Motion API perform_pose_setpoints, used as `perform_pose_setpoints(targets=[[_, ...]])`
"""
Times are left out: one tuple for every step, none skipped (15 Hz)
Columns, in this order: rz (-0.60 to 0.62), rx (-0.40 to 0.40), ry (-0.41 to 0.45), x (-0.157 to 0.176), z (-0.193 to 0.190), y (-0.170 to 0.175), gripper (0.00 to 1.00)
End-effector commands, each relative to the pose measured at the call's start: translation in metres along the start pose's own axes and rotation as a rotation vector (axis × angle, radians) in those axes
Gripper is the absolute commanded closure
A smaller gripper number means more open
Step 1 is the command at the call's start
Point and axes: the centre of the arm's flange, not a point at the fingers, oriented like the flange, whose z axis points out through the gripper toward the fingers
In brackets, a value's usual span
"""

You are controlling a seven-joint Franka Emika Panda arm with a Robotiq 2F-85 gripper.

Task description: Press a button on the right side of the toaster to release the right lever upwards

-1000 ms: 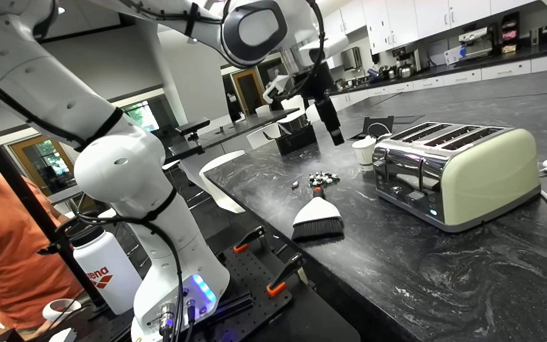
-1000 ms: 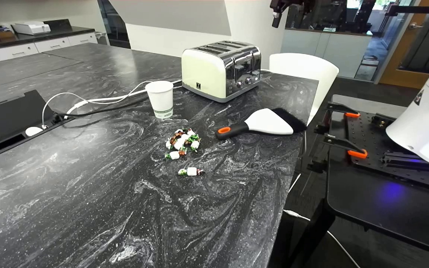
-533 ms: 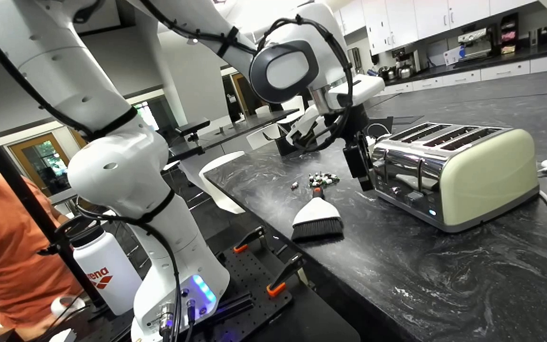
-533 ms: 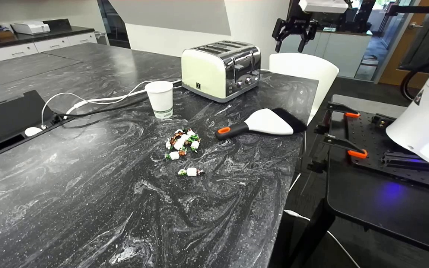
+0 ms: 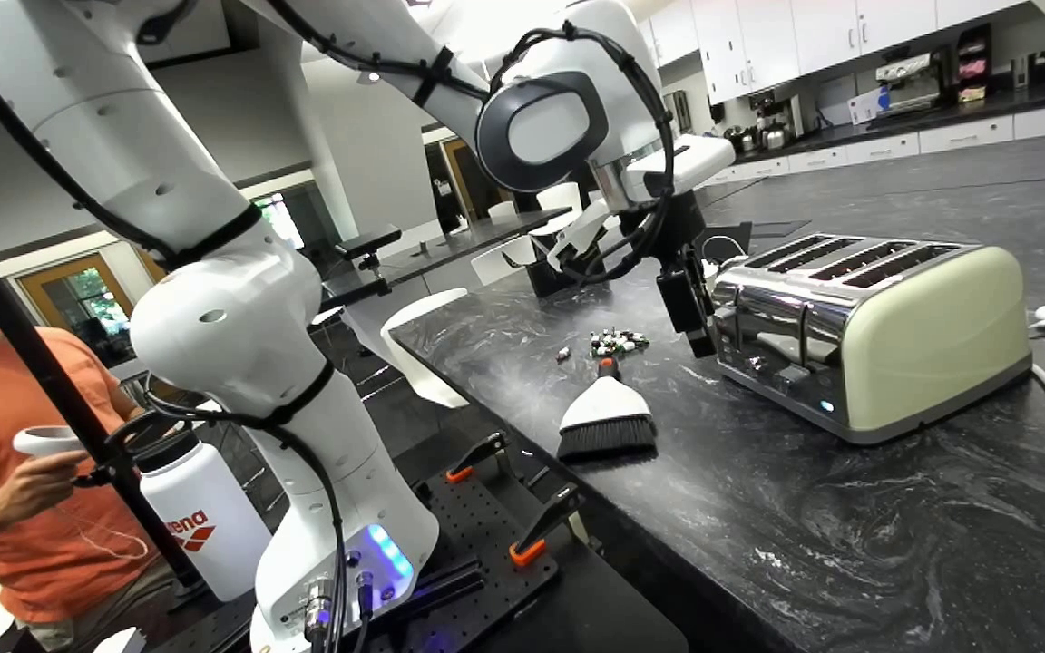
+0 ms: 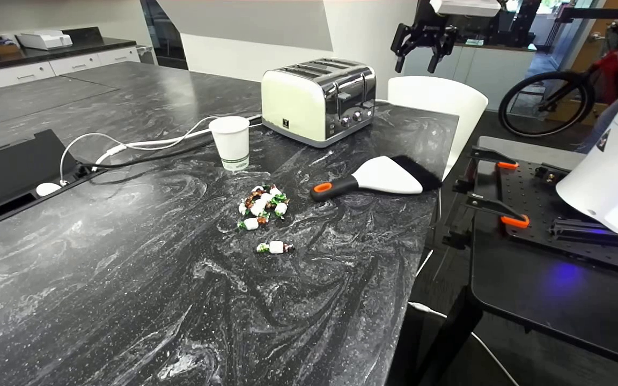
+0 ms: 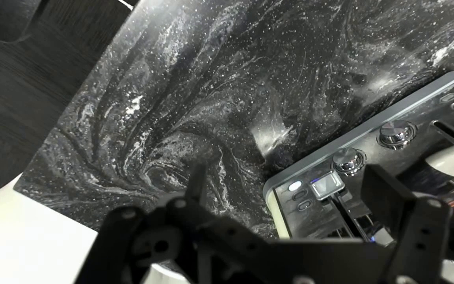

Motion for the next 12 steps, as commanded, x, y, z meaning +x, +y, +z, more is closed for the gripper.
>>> perform_pose_setpoints(targets=[[0.025, 0.016, 0.007, 0.006, 0.017, -0.002, 0.25], [0.047, 0.014, 0.010, 0.009, 0.025, -0.001, 0.27], [0.062, 0.020, 0.011, 0.012, 0.032, 0.001, 0.34], [0.082, 0.022, 0.021, 0.014, 0.040, 0.003, 0.41], [0.099, 0.025, 0.029, 0.015, 0.048, 0.004, 0.50], [0.115, 0.024, 0.037, 0.016, 0.057, 0.005, 0.57], [0.133, 0.028, 0.048, 0.017, 0.065, 0.007, 0.66], [0.152, 0.032, 0.057, 0.019, 0.074, 0.008, 0.72], [0.165, 0.038, 0.062, 0.020, 0.083, 0.008, 0.81], [0.185, 0.044, 0.070, 0.021, 0.092, 0.008, 0.88], [0.205, 0.052, 0.081, 0.021, 0.099, 0.006, 0.96], [0.222, 0.062, 0.087, 0.022, 0.105, 0.004, 1.00]])
